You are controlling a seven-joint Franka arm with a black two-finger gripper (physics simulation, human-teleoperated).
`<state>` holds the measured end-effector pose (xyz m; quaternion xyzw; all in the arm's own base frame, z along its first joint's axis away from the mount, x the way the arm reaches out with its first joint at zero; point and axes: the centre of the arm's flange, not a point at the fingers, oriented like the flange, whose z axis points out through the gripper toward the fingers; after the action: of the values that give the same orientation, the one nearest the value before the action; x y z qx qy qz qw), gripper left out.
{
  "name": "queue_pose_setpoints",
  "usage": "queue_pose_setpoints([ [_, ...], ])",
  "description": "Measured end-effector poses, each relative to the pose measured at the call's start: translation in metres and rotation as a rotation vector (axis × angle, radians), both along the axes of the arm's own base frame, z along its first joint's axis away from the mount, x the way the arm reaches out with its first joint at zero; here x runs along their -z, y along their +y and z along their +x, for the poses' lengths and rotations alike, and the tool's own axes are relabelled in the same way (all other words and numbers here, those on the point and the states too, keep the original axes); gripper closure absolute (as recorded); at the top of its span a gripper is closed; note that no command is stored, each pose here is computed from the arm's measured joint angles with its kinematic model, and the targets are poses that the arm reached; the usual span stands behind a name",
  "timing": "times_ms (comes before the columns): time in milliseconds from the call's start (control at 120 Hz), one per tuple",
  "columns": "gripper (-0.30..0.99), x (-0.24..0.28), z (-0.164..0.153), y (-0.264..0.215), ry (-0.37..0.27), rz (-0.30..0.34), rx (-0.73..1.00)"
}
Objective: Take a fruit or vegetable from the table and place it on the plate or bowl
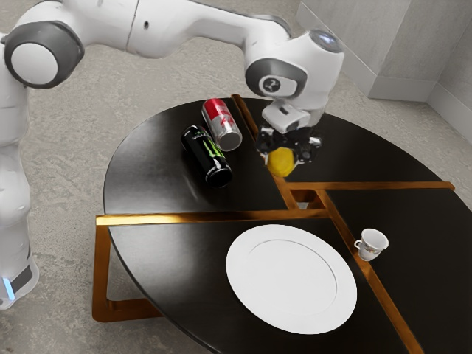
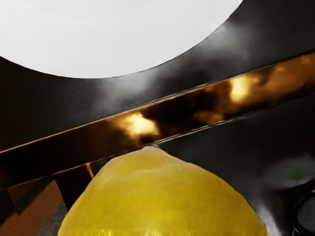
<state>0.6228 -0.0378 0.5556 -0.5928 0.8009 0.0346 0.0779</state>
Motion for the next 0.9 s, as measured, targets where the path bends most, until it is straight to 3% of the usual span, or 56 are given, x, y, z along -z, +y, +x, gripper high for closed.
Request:
queue_pose_setpoints([
  [158, 0.33, -0.014, -0.086, -0.139, -0.031, 0.037, 0.118],
  [283, 0.32, -0.018, -0.128, -0.220, -0.055, 0.022, 0.194],
  [350, 0.33, -0.018, -0.126, -0.217, -0.060, 0.013, 0.152],
  [583, 0.33, -0.020, -0.090, -0.135, -0.081, -0.001, -0.103],
  [900, 0.29, -0.020, -0.110, -0.196, -0.094, -0.025, -0.069],
])
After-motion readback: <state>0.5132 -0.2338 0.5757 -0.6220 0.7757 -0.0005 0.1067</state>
